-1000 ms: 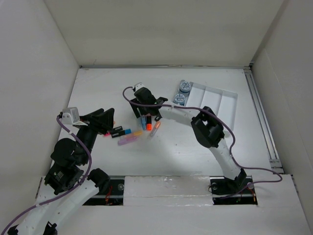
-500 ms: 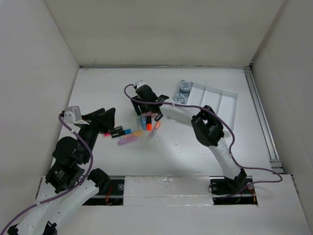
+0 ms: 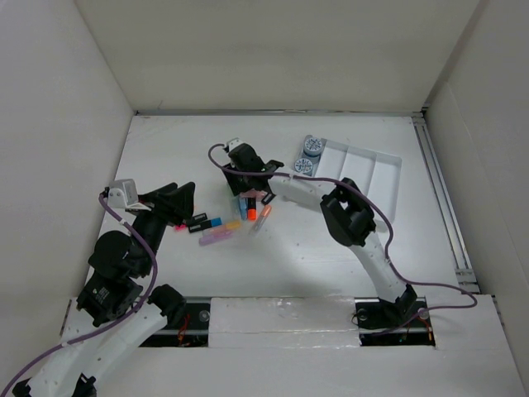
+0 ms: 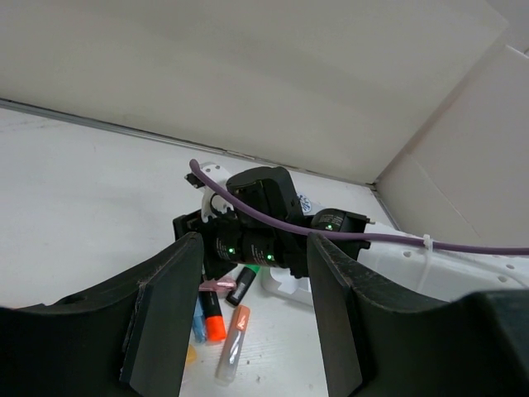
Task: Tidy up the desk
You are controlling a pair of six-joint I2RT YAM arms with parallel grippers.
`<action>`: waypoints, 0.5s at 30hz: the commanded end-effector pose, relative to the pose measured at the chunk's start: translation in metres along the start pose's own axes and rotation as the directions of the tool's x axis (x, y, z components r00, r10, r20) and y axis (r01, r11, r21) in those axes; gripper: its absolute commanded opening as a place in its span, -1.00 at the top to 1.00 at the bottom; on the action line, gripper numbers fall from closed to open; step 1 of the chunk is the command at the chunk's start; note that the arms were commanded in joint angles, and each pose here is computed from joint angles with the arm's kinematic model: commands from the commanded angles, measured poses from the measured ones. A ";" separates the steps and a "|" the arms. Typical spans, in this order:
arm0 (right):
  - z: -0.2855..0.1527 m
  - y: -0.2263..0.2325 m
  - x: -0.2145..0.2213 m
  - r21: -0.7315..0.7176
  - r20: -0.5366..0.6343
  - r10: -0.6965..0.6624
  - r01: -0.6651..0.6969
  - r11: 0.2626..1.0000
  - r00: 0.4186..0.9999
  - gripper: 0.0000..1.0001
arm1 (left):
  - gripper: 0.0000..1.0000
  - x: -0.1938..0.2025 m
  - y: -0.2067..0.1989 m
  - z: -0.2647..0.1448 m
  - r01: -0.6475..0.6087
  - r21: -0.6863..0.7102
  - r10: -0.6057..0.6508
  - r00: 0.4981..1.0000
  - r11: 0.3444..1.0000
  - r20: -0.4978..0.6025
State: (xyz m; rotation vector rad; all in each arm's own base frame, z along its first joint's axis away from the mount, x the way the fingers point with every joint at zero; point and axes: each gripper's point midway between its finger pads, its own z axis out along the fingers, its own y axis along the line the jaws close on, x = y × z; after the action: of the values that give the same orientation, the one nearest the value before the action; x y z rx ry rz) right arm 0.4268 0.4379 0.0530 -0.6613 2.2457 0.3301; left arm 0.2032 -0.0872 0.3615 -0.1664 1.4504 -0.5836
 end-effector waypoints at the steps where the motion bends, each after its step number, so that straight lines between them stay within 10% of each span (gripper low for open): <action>1: -0.002 -0.001 -0.003 -0.006 -0.003 0.001 -0.001 1.000 1.000 -0.20 | 0.02 -0.006 -0.005 0.002 0.002 0.026 -0.003 0.999 1.000 0.034; 15: -0.040 -0.001 -0.044 -0.051 0.150 0.123 -0.117 0.992 0.981 0.64 | 0.03 -0.008 -0.006 0.001 0.005 0.031 -0.006 0.999 1.000 0.037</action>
State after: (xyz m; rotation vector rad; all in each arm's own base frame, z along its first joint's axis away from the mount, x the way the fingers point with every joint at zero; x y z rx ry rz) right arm 0.4219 0.4262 0.0537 -0.5976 2.2586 0.3562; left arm 0.2029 -0.0879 0.3615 -0.1623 1.4508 -0.5866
